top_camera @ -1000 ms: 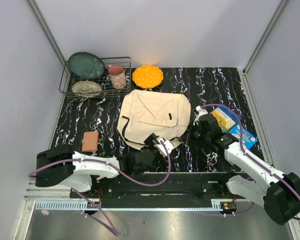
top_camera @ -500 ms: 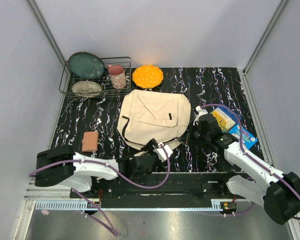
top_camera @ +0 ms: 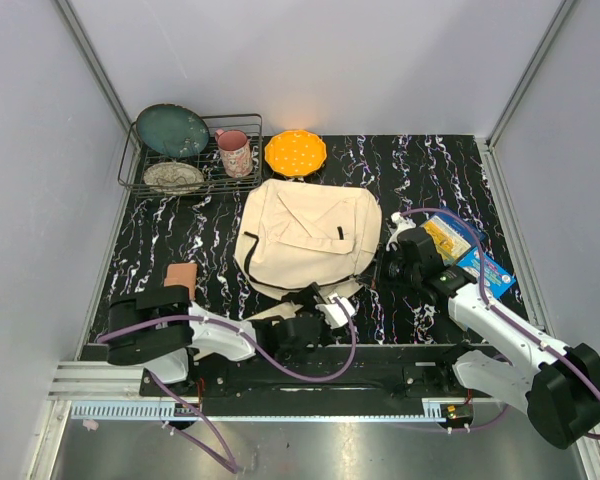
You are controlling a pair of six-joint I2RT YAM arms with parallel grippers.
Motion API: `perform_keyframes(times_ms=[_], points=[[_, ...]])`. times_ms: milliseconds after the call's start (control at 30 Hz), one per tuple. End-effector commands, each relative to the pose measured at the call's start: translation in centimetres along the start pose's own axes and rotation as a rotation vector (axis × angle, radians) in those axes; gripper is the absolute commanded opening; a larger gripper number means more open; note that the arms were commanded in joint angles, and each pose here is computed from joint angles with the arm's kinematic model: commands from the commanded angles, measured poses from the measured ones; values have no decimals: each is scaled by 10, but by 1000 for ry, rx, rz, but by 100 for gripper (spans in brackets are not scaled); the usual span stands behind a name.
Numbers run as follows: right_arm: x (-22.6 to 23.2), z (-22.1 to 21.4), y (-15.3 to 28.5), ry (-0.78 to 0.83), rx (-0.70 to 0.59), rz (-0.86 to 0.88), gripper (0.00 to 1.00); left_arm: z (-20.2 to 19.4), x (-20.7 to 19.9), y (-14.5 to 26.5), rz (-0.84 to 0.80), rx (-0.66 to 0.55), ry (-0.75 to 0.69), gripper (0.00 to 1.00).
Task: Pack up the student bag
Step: Unzip the student bag at the center of the board.
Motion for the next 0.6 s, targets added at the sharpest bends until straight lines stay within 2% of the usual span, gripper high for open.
perform_keyframes(times_ms=[0,33,133,567], points=[[8,14,5,9,-48,36,0,43,6,-6,82,-180,41,94],[8,13,5,10,-45,35,0,44,9,-5,101,-191,54,98],[8,13,6,6,-47,34,0,54,8,-4,56,-223,109,98],[9,13,5,4,-41,39,0,45,12,-2,-45,-145,153,99]])
Point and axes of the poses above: each gripper's point midway between its finger pads, its own y axis back along the fingers, its own x axis along the line the jaws close on, z = x × y, the point moved 3 cm from there along y, back along the fingers, and after that the axes turned 14 degrees about y, right-handed, at the moved point
